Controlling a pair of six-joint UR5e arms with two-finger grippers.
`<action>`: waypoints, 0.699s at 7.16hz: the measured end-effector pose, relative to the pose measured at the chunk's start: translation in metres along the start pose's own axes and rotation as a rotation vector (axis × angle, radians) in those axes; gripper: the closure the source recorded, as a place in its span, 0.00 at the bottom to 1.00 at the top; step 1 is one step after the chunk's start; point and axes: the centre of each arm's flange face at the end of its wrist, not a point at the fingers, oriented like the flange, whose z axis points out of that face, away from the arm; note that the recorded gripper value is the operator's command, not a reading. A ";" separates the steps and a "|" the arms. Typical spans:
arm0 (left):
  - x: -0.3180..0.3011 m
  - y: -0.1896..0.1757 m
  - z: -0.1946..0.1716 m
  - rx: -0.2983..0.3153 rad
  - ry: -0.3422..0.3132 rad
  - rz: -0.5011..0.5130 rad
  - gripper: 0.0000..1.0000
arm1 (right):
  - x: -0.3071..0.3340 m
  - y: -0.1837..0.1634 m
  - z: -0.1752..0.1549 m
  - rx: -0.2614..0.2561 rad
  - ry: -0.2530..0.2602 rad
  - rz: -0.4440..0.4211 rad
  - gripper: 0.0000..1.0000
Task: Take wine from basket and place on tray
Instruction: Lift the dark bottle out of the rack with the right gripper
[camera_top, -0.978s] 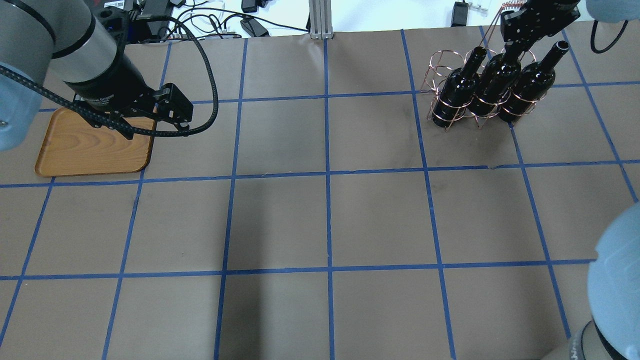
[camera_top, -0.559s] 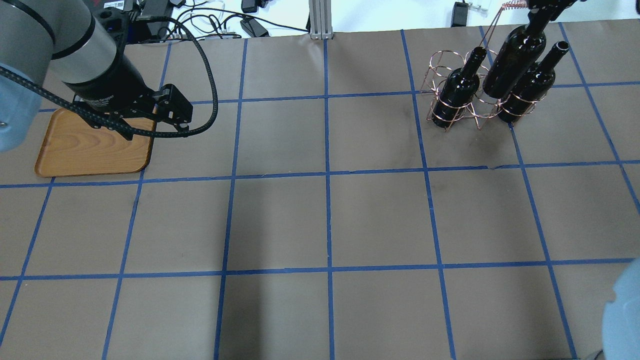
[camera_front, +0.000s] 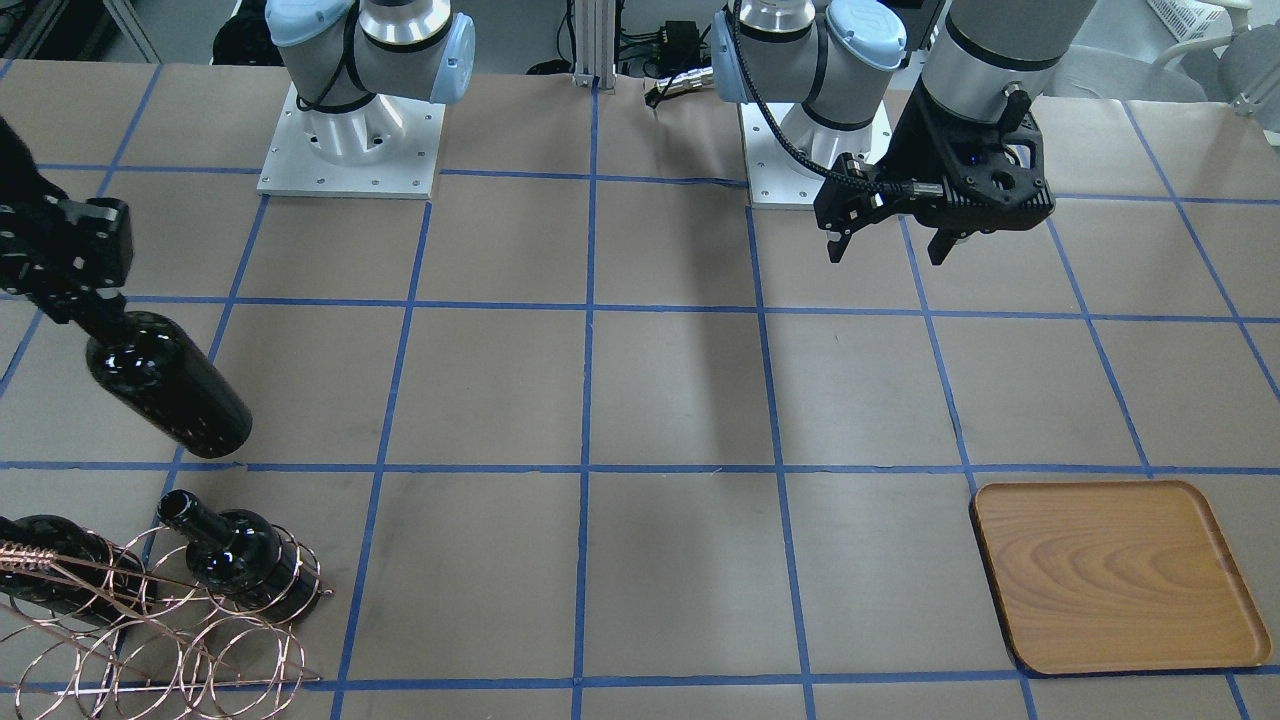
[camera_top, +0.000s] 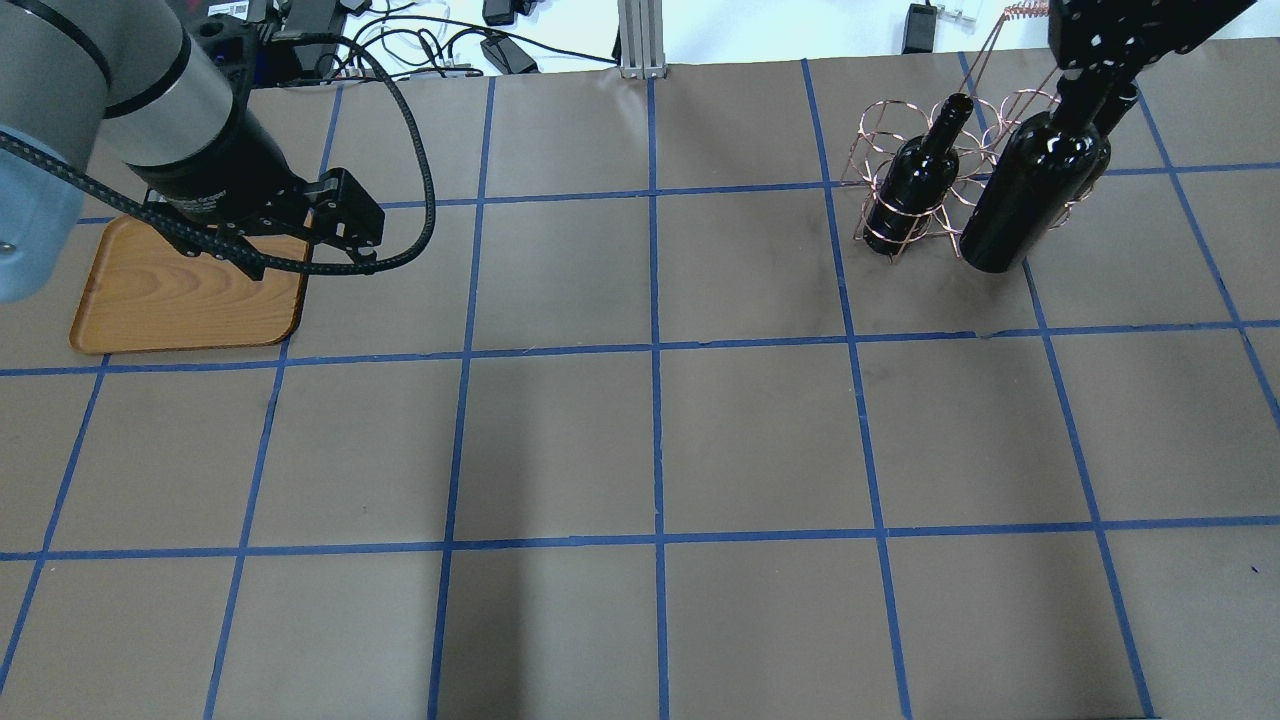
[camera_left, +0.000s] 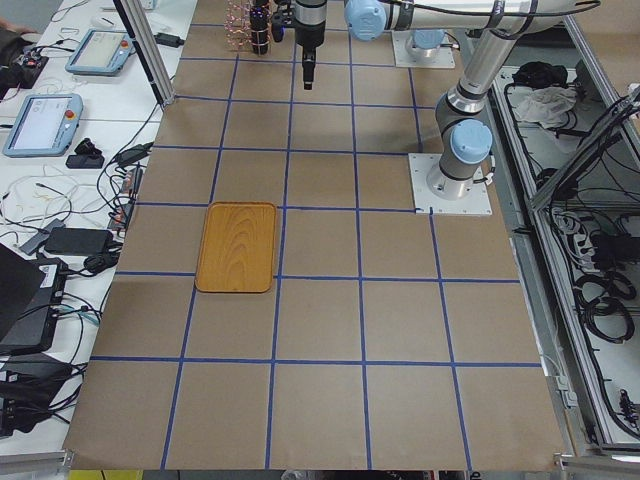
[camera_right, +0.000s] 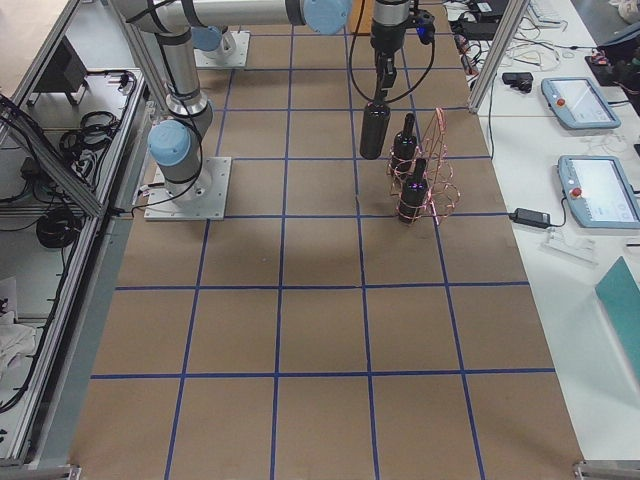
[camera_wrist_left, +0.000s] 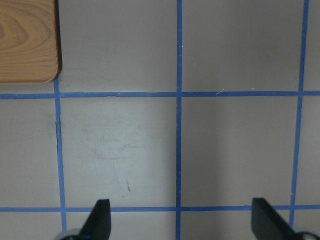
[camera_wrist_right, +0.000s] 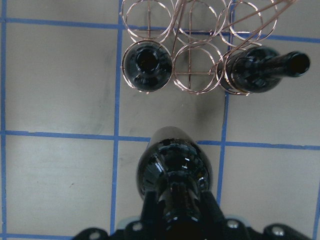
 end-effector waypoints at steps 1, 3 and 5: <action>0.000 0.000 0.000 0.000 -0.001 0.000 0.00 | -0.032 0.012 0.016 -0.012 0.000 0.025 0.72; 0.000 0.000 0.000 0.001 -0.002 0.000 0.00 | -0.128 0.030 0.035 -0.027 -0.007 0.115 0.72; -0.001 0.000 0.000 0.001 -0.003 0.000 0.00 | -0.233 0.048 0.047 -0.006 -0.010 0.173 0.72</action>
